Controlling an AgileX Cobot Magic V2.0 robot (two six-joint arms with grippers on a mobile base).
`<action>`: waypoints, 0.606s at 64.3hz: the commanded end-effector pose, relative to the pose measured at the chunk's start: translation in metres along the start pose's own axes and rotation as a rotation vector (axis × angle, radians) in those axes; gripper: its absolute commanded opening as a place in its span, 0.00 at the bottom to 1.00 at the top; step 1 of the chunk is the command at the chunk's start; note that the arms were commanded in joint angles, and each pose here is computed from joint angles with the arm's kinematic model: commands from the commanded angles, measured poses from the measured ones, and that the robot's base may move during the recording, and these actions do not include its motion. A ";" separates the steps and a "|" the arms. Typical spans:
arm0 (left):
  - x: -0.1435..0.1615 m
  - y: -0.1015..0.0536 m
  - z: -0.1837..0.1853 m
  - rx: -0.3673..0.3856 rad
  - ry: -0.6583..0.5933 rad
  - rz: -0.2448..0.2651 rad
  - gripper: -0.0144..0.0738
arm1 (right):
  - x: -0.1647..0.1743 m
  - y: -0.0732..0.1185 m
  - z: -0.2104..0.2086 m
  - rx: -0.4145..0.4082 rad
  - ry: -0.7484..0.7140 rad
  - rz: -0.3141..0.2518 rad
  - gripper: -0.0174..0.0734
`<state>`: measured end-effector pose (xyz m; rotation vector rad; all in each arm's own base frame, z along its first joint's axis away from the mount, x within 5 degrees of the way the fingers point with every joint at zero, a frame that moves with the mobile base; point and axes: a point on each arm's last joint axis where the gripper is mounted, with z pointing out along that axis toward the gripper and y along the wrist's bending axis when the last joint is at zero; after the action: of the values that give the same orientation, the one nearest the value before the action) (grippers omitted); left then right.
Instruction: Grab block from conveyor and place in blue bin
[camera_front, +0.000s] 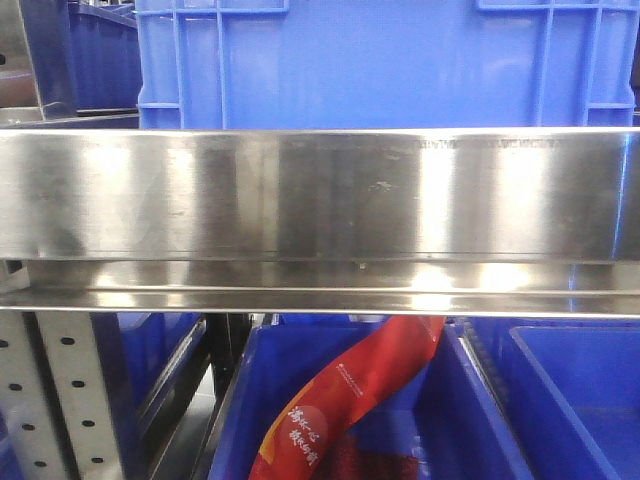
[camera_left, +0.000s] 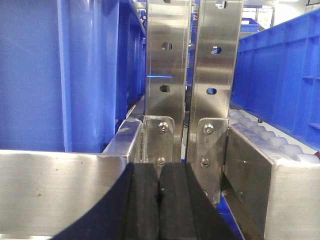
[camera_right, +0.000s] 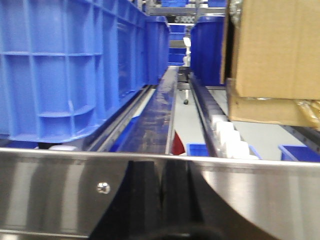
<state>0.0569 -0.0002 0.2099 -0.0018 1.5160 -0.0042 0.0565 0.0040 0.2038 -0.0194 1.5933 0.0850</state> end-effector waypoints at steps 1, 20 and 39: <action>-0.002 0.000 -0.001 -0.006 -0.022 -0.002 0.04 | -0.001 -0.001 0.000 0.011 -0.013 -0.001 0.01; -0.002 0.000 -0.001 -0.006 -0.022 -0.002 0.04 | -0.001 -0.001 0.000 0.011 -0.013 -0.001 0.01; -0.002 0.000 -0.001 -0.006 -0.022 -0.002 0.04 | -0.001 -0.001 0.000 0.011 -0.013 -0.001 0.01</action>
<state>0.0569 -0.0002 0.2099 -0.0018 1.5160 -0.0042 0.0566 0.0037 0.2038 -0.0142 1.5932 0.0799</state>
